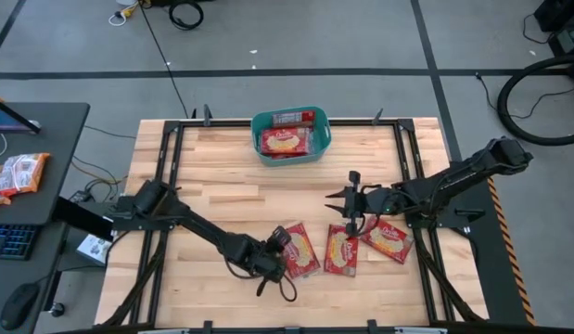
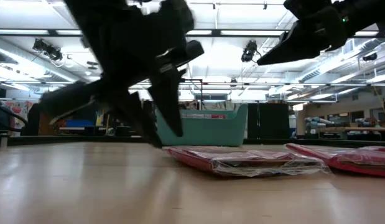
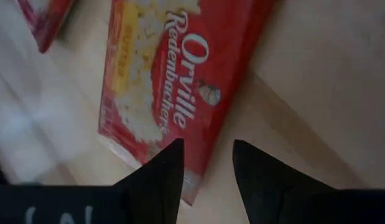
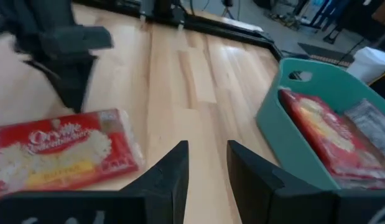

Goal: Sort popcorn bags into baskets
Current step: Put the left red popcorn bag into the bin

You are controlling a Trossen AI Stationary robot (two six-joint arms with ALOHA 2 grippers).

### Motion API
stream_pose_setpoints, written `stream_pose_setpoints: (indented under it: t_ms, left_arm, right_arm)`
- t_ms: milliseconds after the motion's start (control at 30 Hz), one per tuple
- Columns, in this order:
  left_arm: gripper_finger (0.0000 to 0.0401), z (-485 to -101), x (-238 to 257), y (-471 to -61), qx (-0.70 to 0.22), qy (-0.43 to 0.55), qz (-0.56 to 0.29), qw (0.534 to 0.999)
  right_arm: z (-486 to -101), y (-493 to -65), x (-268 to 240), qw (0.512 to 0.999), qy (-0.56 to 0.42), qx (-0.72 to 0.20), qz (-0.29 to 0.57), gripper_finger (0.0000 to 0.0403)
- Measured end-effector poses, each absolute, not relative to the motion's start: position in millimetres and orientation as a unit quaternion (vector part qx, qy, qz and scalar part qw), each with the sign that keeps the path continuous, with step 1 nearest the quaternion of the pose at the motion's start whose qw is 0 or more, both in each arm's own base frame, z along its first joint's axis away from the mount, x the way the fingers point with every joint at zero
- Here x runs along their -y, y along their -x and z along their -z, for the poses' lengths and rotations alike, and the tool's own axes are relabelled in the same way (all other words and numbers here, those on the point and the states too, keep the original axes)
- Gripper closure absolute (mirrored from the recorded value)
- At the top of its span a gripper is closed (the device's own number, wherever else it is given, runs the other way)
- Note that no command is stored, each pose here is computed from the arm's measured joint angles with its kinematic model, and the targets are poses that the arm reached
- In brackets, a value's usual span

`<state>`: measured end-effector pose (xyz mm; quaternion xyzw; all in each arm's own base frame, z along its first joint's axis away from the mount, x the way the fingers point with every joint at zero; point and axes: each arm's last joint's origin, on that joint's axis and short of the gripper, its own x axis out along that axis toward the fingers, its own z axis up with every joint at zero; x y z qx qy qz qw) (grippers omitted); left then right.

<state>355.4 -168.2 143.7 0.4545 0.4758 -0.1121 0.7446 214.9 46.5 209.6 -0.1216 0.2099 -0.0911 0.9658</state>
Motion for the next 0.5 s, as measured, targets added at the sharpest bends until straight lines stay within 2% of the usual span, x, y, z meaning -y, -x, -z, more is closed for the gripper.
stream_pose_setpoints:
  t_ms: [267, 500]
  left_arm:
    - [0.0259, -126, 178, -359, -0.462, -0.491, 0.097, 0.732]
    - [0.0259, -118, 174, -366, -0.452, -0.477, 0.079, 0.75]
  right_arm:
    - [-212, -214, -54, 0.97, 0.118, -0.192, 0.088, 0.0288]
    - [-213, -215, -56, 0.971, 0.128, -0.182, 0.085, 0.0289]
